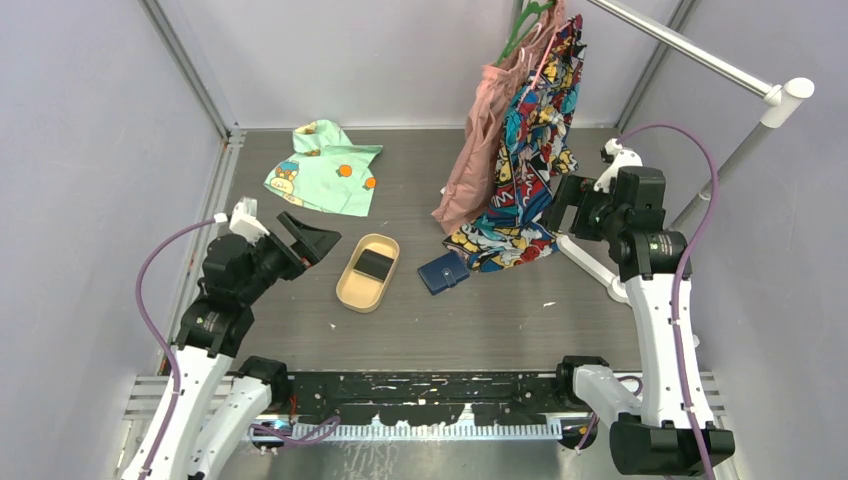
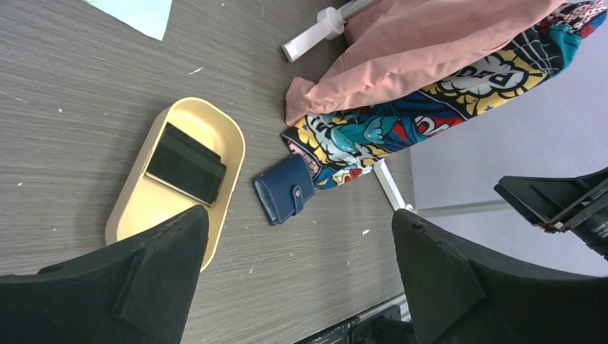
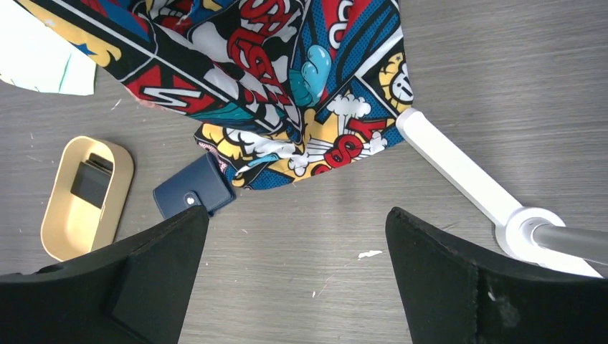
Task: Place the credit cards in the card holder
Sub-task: Open the card holder at the center of the board.
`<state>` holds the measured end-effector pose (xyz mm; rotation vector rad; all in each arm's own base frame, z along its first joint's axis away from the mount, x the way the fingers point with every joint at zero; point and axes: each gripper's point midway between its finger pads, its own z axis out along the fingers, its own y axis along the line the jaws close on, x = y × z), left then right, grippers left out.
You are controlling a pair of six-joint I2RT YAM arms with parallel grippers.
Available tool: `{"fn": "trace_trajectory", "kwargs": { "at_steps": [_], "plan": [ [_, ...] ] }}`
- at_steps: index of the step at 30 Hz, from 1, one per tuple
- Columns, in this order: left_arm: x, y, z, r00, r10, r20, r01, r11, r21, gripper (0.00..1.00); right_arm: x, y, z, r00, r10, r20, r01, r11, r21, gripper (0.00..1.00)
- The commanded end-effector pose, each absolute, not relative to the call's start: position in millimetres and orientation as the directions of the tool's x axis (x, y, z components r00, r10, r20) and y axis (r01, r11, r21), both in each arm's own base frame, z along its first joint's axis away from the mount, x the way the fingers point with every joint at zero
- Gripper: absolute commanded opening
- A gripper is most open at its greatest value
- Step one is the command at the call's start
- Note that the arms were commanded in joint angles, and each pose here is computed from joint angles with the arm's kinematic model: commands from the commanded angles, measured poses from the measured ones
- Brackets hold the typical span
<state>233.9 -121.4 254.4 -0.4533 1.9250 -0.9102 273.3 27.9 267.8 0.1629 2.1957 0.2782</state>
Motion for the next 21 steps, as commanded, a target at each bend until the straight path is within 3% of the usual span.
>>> {"fn": "trace_trajectory", "kwargs": {
  "at_steps": [1, 4, 6, 9, 10, 11, 13, 14, 15, 16, 17, 18, 20, 21],
  "plan": [
    [238, -128, 277, -0.460, -0.647, -0.608, 0.152, 0.618, -0.772, 0.99, 281, 31, 302, -0.486, 0.175, -0.857, -0.068, 0.969, 0.236, 0.99],
    [238, -132, 274, -0.468, -0.640, -0.610, 0.179, 0.607, -0.774, 0.99, 251, 75, 292, -0.502, -0.037, -0.864, -0.425, 0.881, 0.209, 0.99],
    [238, -134, 267, -0.482, -0.632, -0.607, 0.181, 0.606, -0.775, 0.98, 216, 108, 283, -0.423, -0.201, -0.884, -0.703, 0.688, 0.180, 0.99],
    [237, -136, 249, -0.517, -0.610, -0.601, 0.162, 0.620, -0.768, 0.95, 185, 131, 271, -0.337, -0.250, -0.907, -0.849, 0.497, 0.178, 0.92],
    [236, -136, 242, -0.528, -0.603, -0.598, 0.151, 0.626, -0.765, 0.93, 183, 133, 265, -0.329, -0.264, -0.907, -0.862, 0.475, 0.174, 0.85],
    [236, -136, 237, -0.538, -0.598, -0.594, 0.145, 0.629, -0.764, 0.91, 183, 133, 257, -0.327, -0.288, -0.900, -0.867, 0.470, 0.165, 0.69],
    [235, -137, 227, -0.554, -0.592, -0.585, 0.135, 0.630, -0.765, 0.83, 183, 132, 239, -0.329, -0.370, -0.869, -0.878, 0.459, 0.137, 0.18],
    [236, -138, 224, -0.557, -0.594, -0.581, 0.134, 0.626, -0.768, 0.75, 185, 129, 230, -0.332, -0.409, -0.850, -0.877, 0.466, 0.118, 0.13],
    [236, -139, 221, -0.560, -0.597, -0.574, 0.131, 0.620, -0.773, 0.67, 185, 128, 224, -0.322, -0.439, -0.839, -0.887, 0.451, 0.105, 0.29],
    [236, -140, 219, -0.562, -0.602, -0.567, 0.131, 0.612, -0.780, 0.50, 183, 126, 219, -0.319, -0.463, -0.827, -0.894, 0.438, 0.099, 0.66],
    [237, -141, 218, -0.562, -0.607, -0.562, 0.134, 0.604, -0.786, 0.27, 182, 126, 215, -0.310, -0.483, -0.819, -0.901, 0.424, 0.091, 0.82],
    [238, -141, 216, -0.560, -0.615, -0.556, 0.126, 0.600, -0.790, 0.05, 180, 125, 211, -0.302, -0.508, -0.807, -0.911, 0.404, 0.087, 0.85],
    [241, -140, 213, -0.556, -0.628, -0.545, 0.114, 0.592, -0.798, 0.00, 177, 125, 199, -0.287, -0.568, -0.771, -0.929, 0.361, 0.080, 0.83],
    [242, -141, 212, -0.552, -0.632, -0.544, 0.116, 0.588, -0.801, 0.00, 179, 124, 192, -0.289, -0.595, -0.750, -0.931, 0.356, 0.077, 0.75]
  ]
}}
